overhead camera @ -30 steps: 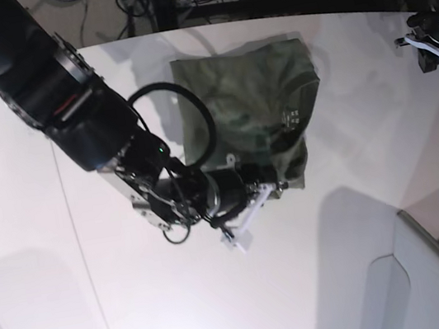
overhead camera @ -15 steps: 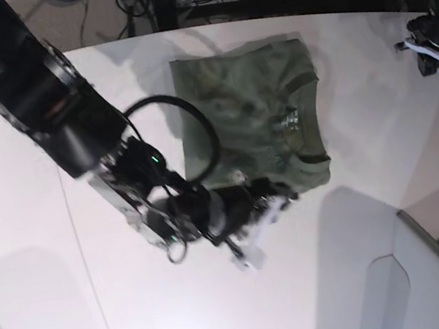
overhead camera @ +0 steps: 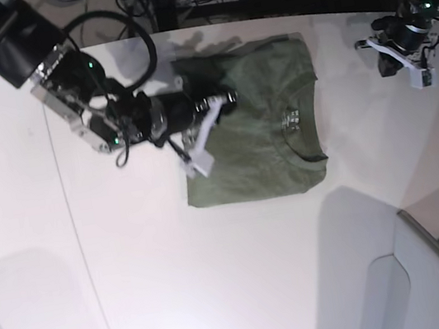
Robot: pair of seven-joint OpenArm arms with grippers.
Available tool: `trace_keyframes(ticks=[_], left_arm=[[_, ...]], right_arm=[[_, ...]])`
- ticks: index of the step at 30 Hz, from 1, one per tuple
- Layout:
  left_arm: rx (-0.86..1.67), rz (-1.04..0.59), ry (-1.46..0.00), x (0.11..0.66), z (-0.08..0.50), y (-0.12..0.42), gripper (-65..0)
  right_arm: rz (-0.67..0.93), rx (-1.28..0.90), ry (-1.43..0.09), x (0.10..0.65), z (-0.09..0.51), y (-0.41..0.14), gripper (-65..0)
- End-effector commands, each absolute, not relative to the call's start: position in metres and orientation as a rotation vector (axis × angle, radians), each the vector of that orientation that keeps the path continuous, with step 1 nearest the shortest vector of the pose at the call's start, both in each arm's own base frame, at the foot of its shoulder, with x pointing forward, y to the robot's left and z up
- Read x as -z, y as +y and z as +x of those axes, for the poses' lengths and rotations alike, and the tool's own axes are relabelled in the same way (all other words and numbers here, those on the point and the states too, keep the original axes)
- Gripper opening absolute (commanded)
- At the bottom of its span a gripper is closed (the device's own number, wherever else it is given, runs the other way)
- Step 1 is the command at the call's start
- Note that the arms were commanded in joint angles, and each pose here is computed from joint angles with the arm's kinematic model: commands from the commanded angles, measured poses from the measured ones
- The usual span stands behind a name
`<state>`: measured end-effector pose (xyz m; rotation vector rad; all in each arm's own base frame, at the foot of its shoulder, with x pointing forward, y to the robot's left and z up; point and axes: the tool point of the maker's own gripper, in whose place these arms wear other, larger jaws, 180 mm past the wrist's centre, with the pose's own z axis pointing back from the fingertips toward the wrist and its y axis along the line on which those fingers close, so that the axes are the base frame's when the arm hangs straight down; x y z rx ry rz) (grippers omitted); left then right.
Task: Layout the t-shirt on the table in an organized manner, then fold the t-shirt properly
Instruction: 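Flip the folded bundle over with the right gripper and lay it flat, then grasp the collar edge of the folded shirt with the left gripper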
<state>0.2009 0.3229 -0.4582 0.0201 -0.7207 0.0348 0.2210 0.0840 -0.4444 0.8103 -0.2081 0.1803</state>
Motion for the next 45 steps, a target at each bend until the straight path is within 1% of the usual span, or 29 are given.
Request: trace_keyframes(ticks=[1, 3, 9, 13, 17, 21, 24, 27, 28, 29, 31, 32, 33, 34, 36, 37, 39, 41, 43, 45], left_arm=[[-0.019, 0.038, -0.762, 0.446, 0.211, 0.331, -65.0], [-0.019, 0.038, -0.762, 0.446, 0.211, 0.331, -65.0], [-0.013, 0.042, -0.776, 0.441, 0.216, 0.332, -65.0], [-0.005, 0.038, -0.784, 0.434, 0.225, 0.329, -65.0], [0.042, 0.045, -0.796, 0.414, 0.239, 0.319, -65.0], [0.083, 0.036, -0.837, 0.388, 0.254, 0.296, -65.0], [0.074, -0.042, -0.874, 0.357, 0.270, 0.267, -65.0], [0.029, -0.176, -0.893, 0.342, 0.282, 0.253, -65.0], [0.007, -0.212, -0.897, 0.342, 0.283, 0.254, -57.1], [-0.019, -0.246, -0.898, 0.344, 0.285, 0.254, -46.4], [-0.094, -0.312, -0.869, 0.360, 0.282, 0.257, -21.1], [-0.125, -0.341, -0.857, 0.367, 0.283, 0.257, -10.0], [-0.142, -0.360, -0.840, 0.375, 0.282, 0.257, -2.1], [-0.143, -0.381, -0.820, 0.384, 0.281, 0.255, 0.0], [-0.093, -0.446, -0.785, 0.402, 0.277, 0.241, 0.0], [-0.067, -0.476, -0.782, 0.408, 0.277, 0.234, -1.6], [-0.039, -0.539, -0.793, 0.419, 0.277, 0.220, -10.4], [-0.031, -0.577, -0.784, 0.429, 0.275, 0.206, -16.5], [-0.034, -0.603, -0.757, 0.440, 0.270, 0.195, -19.9], [-0.036, -0.624, -0.730, 0.451, 0.264, 0.185, -20.6]], right_arm=[[0.837, -0.157, -0.270, 0.431, 0.243, 0.084, -62.3], [0.830, -0.107, -0.282, 0.434, 0.250, 0.075, -62.3], [0.768, -0.044, -0.217, 0.465, 0.246, 0.056, -62.3], [0.786, 0.065, -0.226, 0.464, 0.253, 0.040, -62.3], [0.892, 0.130, -0.245, 0.432, 0.260, 0.036, -62.3], [0.924, 0.078, -0.347, 0.392, 0.266, 0.023, -62.3], [0.906, 0.084, -0.398, 0.383, 0.270, 0.005, -62.3], [0.880, 0.131, -0.402, 0.390, 0.270, -0.014, -62.3], [0.865, 0.145, -0.400, 0.393, 0.267, -0.023, -62.3], [0.856, 0.151, -0.399, 0.395, 0.266, -0.028, -62.3], [0.841, 0.161, -0.390, 0.400, 0.260, -0.034, -62.3], [0.831, 0.164, -0.384, 0.403, 0.257, -0.038, -62.3], [0.822, 0.166, -0.380, 0.406, 0.255, -0.041, -62.3], [0.815, 0.167, -0.375, 0.408, 0.253, -0.043, -62.3], [0.813, 0.166, -0.366, 0.410, 0.250, -0.043, -62.3], [0.811, 0.168, -0.361, 0.412, 0.248, -0.043, -62.3], [0.810, 0.170, -0.359, 0.413, 0.247, -0.044, -62.3], [0.810, 0.170, -0.359, 0.413, 0.247, -0.044, -62.3], [0.809, 0.173, -0.360, 0.413, 0.247, -0.045, -62.3], [0.808, 0.173, -0.360, 0.413, 0.247, -0.045, -62.3]])
